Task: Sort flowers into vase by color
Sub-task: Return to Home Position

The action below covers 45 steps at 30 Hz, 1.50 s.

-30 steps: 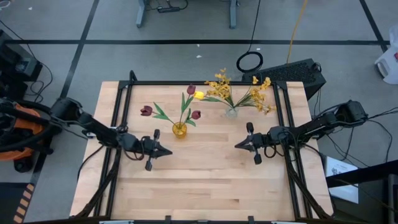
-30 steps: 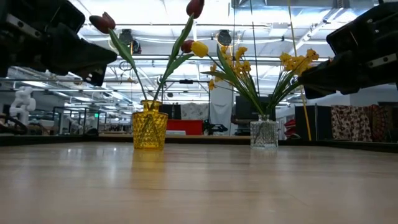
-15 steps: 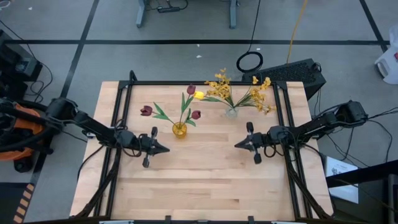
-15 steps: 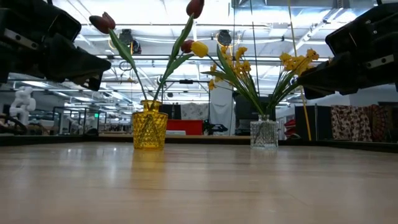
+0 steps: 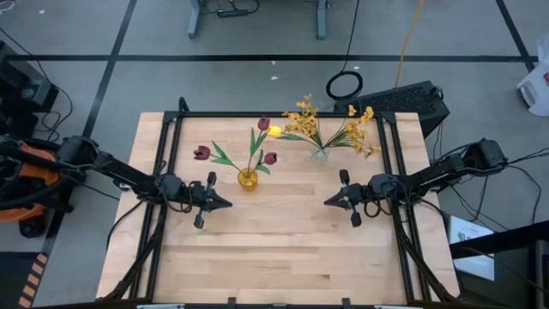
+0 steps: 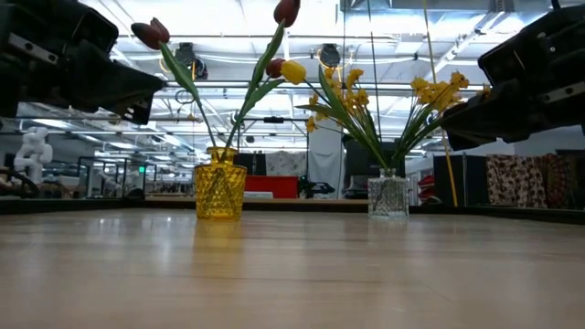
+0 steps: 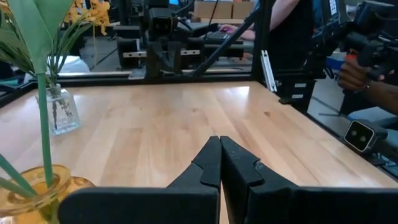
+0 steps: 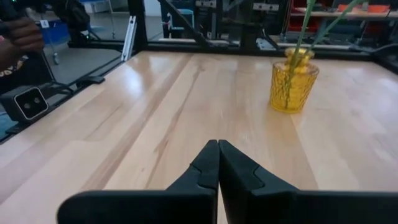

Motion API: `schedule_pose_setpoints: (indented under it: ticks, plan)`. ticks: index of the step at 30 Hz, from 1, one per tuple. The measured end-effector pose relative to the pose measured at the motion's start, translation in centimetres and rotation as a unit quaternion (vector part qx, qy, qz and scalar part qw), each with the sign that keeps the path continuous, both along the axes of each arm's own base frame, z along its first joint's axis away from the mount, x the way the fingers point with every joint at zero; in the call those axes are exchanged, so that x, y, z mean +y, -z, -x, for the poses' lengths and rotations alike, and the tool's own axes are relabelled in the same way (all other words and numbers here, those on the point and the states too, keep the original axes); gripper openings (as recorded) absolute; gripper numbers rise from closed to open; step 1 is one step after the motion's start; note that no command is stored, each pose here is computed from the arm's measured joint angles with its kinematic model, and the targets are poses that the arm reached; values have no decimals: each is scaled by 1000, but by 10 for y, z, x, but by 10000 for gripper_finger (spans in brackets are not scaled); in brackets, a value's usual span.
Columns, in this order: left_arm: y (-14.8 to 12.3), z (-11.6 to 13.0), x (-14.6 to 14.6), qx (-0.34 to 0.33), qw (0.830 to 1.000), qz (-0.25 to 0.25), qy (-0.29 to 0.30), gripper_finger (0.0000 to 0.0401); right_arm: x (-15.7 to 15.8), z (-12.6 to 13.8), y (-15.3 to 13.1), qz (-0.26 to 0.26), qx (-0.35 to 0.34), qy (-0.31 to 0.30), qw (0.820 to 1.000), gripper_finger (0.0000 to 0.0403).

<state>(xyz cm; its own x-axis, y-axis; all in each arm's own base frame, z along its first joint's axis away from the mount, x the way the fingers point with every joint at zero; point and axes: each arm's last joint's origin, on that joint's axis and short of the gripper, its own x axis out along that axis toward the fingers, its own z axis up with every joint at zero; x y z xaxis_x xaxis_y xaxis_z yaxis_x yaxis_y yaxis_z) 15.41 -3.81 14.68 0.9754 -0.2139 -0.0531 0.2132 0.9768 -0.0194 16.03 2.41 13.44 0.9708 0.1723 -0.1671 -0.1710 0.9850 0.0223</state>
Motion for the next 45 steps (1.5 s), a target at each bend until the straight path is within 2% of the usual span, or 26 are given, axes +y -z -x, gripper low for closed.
schedule_pose_setpoints:
  ticks: [3,7,9,11,13,15,20,24,29,35,45]
  plan:
    - [0,1,1,3,1000,-1,-20,3,0,0,1,-4,9,1,1000,0]
    - [4,1,7,28,993,23,-116,6,0,0,2,-12,13,3,1000,0]
    - [6,1,8,35,989,43,-137,12,0,0,2,-12,13,3,1000,0]
    - [5,1,7,38,989,64,-124,17,0,0,2,-10,11,2,1000,0]
    - [5,1,5,41,993,60,-95,19,0,0,1,-7,6,1,1000,0]
    - [5,1,4,41,996,45,-66,20,0,0,0,-8,1,1,1000,0]
    - [3,2,3,22,998,-9,-51,8,0,0,0,-8,-1,1,1000,0]
    - [-2,4,4,4,999,-22,-26,4,0,0,-1,-11,-4,2,1000,0]
    - [-1,7,8,23,999,-25,-26,3,0,0,-2,-12,-8,2,1000,0]
    - [-8,13,14,5,1000,-16,-9,2,0,-1,-4,0,-23,0,1000,0]
    - [-12,23,26,6,999,-15,-47,1,-4,1,-6,10,-24,4,1000,0]
